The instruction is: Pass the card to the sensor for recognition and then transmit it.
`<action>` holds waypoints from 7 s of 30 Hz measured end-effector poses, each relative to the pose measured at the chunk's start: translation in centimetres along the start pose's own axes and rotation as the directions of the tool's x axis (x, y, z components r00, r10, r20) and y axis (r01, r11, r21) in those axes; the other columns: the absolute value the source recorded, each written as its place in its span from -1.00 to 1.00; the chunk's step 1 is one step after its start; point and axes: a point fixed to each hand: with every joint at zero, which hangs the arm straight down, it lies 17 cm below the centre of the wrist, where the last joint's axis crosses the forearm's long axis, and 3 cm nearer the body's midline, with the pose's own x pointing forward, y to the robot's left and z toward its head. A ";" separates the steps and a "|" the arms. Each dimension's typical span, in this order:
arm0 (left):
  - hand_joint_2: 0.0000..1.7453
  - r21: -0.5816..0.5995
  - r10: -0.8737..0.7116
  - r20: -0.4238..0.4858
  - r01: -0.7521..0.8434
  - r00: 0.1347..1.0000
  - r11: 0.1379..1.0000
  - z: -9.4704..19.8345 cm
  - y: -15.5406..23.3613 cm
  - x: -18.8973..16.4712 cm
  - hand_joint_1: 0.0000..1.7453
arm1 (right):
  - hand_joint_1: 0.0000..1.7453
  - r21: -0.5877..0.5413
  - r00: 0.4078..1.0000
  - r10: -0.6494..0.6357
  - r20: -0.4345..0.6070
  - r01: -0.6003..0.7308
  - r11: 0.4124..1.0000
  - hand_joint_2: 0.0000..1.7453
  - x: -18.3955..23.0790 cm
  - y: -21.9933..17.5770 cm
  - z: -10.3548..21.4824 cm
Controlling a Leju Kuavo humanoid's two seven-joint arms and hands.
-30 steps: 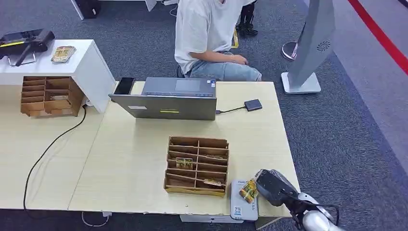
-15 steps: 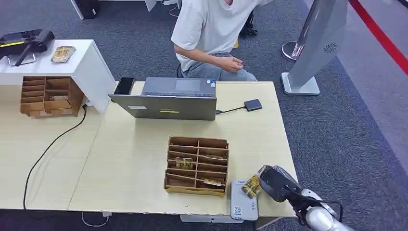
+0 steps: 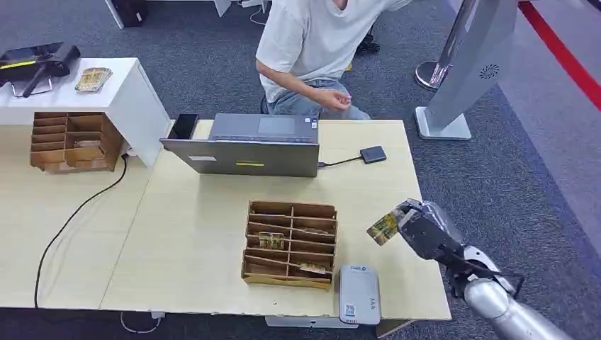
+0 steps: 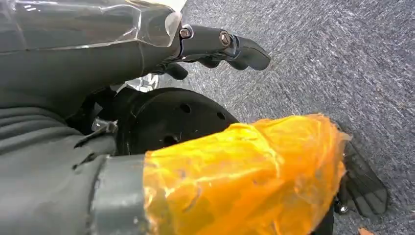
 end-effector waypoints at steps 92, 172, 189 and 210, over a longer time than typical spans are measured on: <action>-1.00 0.003 0.001 0.007 -0.001 1.000 1.000 -0.1 0.1 0.2 -1.00 | -1.00 -0.423 0.962 0.089 0.257 0.029 0.905 1.00 12.9 -3.3 -7.5; -1.00 0.010 0.023 -0.017 -0.022 1.000 1.000 -0.1 0.4 -0.4 -1.00 | -1.00 -0.202 0.796 0.528 0.297 -0.488 0.849 1.00 11.0 10.5 -0.9; -1.00 0.010 0.022 -0.022 -0.022 1.000 1.000 -0.1 0.4 -0.4 -1.00 | -0.98 -0.121 0.800 0.508 0.318 -0.497 0.859 1.00 10.8 12.0 -2.0; -1.00 0.011 0.023 -0.027 -0.023 0.999 1.000 -0.1 0.4 -0.5 -1.00 | -0.58 -0.082 0.797 0.504 0.334 -0.508 0.857 1.00 11.1 13.3 -2.9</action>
